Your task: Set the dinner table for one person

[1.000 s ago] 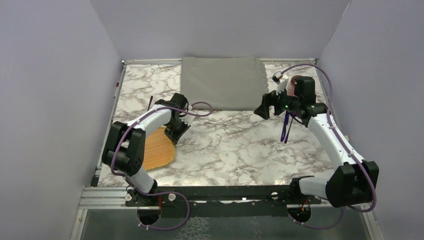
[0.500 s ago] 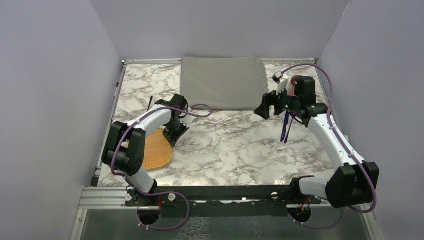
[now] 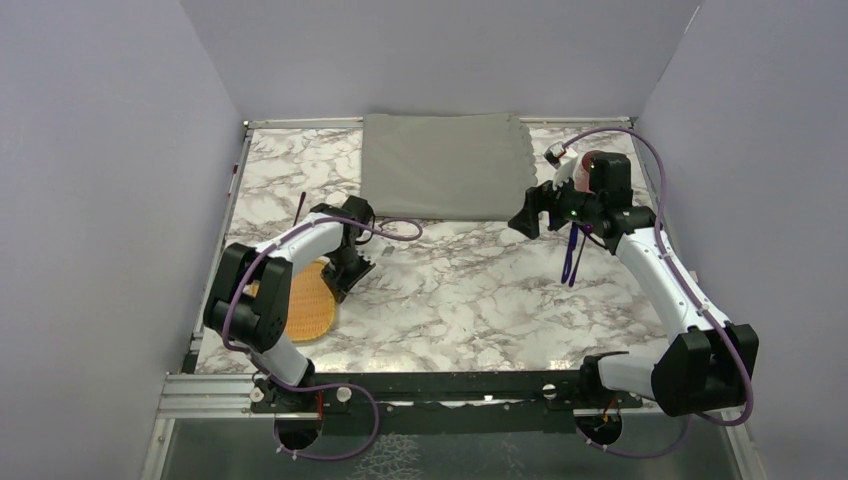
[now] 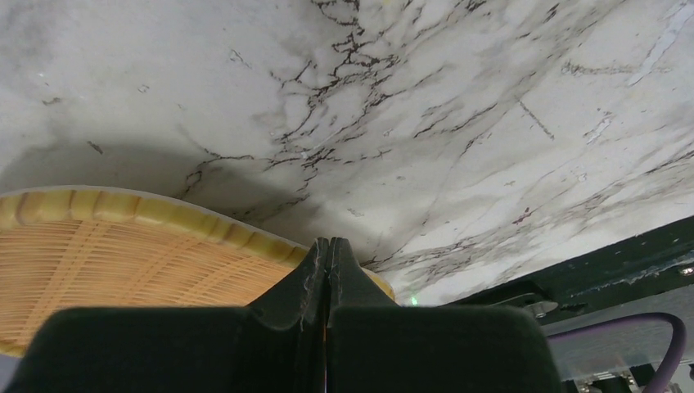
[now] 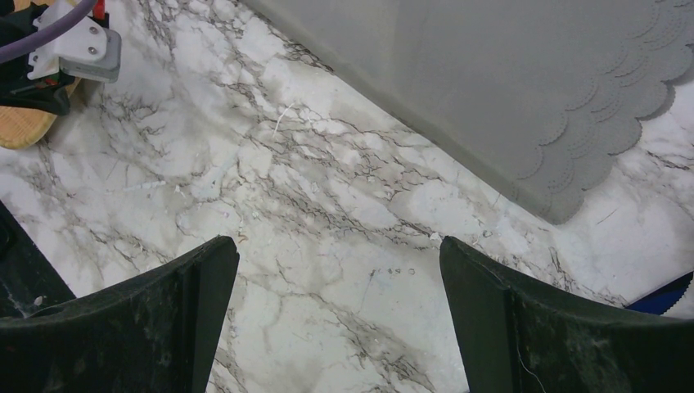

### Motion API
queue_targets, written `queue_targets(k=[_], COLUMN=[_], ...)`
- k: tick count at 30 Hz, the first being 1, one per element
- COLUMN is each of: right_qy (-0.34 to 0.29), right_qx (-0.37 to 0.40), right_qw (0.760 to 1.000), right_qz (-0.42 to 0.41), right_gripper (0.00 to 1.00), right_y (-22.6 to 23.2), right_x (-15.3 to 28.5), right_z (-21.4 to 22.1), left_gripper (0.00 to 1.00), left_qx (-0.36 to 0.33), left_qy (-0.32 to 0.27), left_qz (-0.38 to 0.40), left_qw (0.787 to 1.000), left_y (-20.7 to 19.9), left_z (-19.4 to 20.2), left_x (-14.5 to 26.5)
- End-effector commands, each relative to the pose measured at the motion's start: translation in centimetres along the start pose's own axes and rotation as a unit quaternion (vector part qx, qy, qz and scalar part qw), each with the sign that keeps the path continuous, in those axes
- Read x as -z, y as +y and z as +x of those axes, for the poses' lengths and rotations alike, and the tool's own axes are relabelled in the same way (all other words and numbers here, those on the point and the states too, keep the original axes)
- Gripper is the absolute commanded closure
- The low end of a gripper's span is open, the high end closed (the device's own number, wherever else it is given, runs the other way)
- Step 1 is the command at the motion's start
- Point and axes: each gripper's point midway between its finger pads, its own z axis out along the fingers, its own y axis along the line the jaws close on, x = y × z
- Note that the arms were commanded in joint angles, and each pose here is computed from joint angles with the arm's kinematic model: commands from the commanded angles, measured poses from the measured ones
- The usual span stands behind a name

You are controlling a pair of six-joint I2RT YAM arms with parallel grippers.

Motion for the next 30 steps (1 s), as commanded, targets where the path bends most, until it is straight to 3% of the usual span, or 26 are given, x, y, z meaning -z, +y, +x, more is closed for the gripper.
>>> queue_targets(k=[1,10,18,25,30], right_qy=[-0.017,-0.017,-0.018,0.005,0.045], right_qx=[0.017,0.017,0.012,-0.015,-0.042], right_qw=[1.0,1.0,1.0,0.999,0.994], right_qz=[0.001,0.003,0.017,0.045,0.092], right_gripper=[0.02,0.02,0.0,0.0,0.0], right_y=[0.2,0.2,-0.4,-1.9,-4.4], right_x=[0.5,0.5,0.4,-0.4,-1.5], right_z=[-1.1,-1.0,-1.1,-0.3,1.0], left_gripper=[1.0,1.0,0.99,0.57,0.5], left_qx=[-0.011,-0.005,0.011,0.045,0.063], left_qy=[0.008,-0.029,-0.146,-0.239,-0.278], left_qz=[-0.012,-0.022,-0.053,-0.085,-0.107], left_qw=[1.0,0.999,0.988,0.966,0.953], left_y=[0.1,0.2,1.2,3.1,4.6], left_z=[1.1,-0.2,-5.1,-10.4,-13.2], left_x=[0.7,2.2,6.6,9.2,9.3])
